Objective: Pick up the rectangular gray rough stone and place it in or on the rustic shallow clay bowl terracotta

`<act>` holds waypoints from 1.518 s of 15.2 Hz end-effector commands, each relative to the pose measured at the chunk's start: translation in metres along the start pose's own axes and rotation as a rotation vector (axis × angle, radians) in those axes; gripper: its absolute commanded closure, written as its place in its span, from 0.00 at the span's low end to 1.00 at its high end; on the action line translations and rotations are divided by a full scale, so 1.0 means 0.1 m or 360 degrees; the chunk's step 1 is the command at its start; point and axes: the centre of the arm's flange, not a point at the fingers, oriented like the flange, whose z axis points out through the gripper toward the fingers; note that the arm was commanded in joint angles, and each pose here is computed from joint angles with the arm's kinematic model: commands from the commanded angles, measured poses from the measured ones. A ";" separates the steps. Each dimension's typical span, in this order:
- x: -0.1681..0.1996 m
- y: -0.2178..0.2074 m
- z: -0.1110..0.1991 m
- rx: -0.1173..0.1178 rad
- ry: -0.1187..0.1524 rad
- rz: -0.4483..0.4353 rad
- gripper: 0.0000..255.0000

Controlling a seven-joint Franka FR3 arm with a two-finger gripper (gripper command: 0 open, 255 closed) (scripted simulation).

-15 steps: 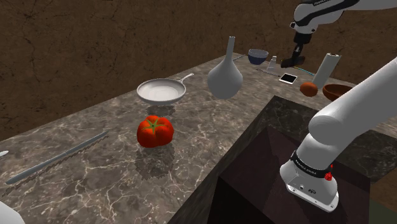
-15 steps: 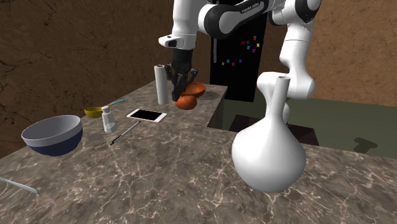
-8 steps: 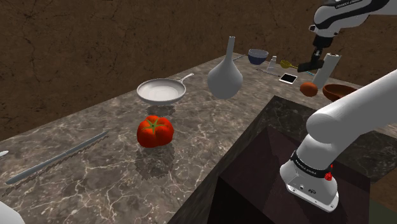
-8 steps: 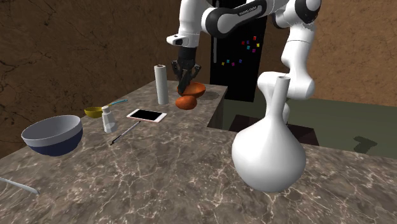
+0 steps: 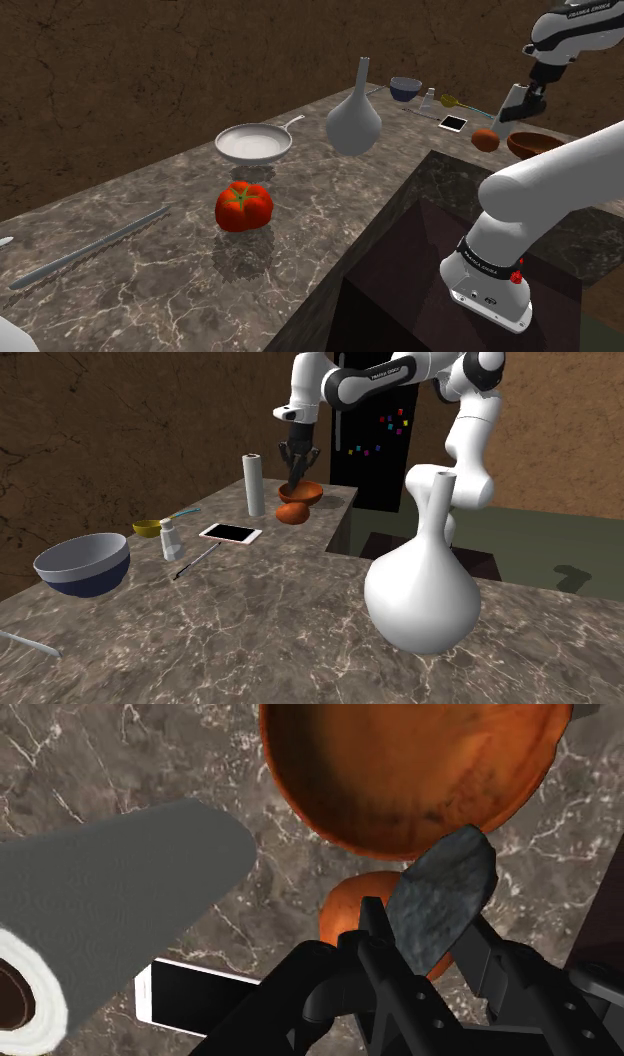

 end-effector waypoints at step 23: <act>-0.94 0.01 0.69 0.0000 -0.0001 -0.0002 1.00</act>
